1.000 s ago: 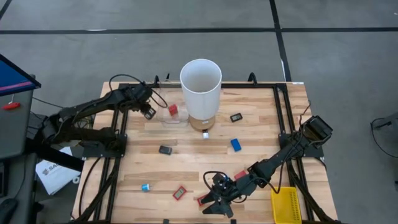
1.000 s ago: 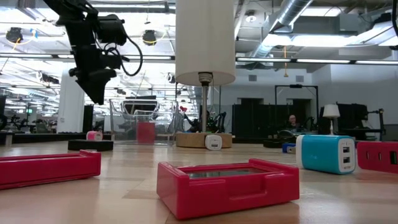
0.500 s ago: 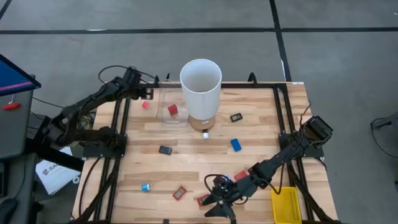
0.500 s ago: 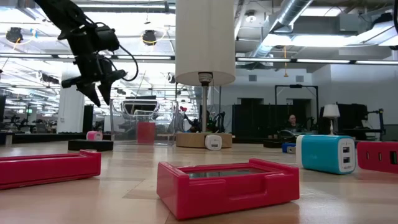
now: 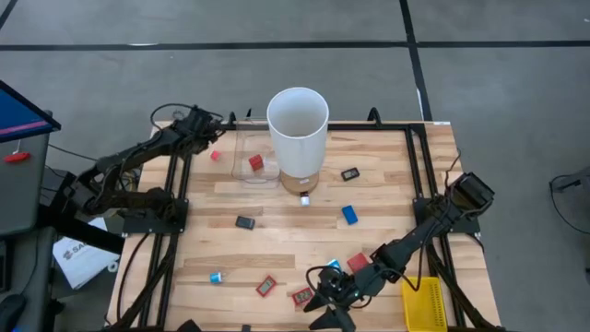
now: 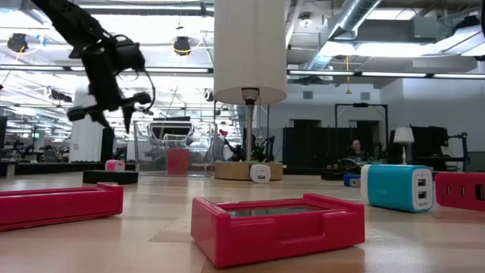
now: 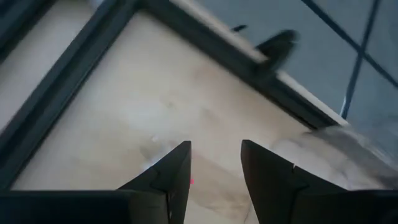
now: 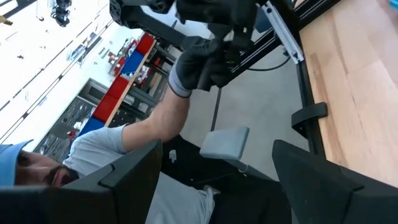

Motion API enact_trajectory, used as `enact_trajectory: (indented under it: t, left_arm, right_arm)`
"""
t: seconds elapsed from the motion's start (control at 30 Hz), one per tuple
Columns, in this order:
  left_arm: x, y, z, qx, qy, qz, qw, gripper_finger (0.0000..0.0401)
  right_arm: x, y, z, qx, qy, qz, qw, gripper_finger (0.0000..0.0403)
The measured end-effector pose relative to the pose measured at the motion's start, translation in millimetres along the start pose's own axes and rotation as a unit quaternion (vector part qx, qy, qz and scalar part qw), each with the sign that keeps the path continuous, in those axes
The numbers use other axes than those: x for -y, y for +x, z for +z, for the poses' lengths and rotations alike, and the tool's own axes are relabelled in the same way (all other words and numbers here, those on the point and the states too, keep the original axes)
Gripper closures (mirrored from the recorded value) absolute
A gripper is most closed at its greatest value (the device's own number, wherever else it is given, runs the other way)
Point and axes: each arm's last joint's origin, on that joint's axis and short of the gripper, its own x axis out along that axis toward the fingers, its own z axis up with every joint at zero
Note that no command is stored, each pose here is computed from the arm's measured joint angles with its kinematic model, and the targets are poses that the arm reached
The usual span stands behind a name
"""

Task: Pick & Place Office items
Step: Put the pink charger adapter into the transparent bin

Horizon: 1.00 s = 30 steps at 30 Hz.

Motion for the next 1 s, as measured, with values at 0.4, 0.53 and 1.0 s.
enact_trajectory:
  t: [0.4,0.53,1.0]
  left_arm:
    - [-9.2,6.9,-15.5,-0.11,-0.067,-0.056,0.99,0.0283]
    - [-3.3,1.3,-11.2,-0.097,-0.074,-0.1,0.987,0.0285]
    - [19.0,-18.9,6.6,-0.02,-0.101,-0.252,0.962,0.0286]
  right_arm:
    - [-0.6,-0.1,-0.7,-0.003,0.005,0.003,1.0,0.0106]
    - [0.4,0.1,0.8,-0.001,0.006,0.002,1.0,0.0106]
    - [-0.7,0.0,0.3,0.0,-0.006,0.005,1.0,0.0106]
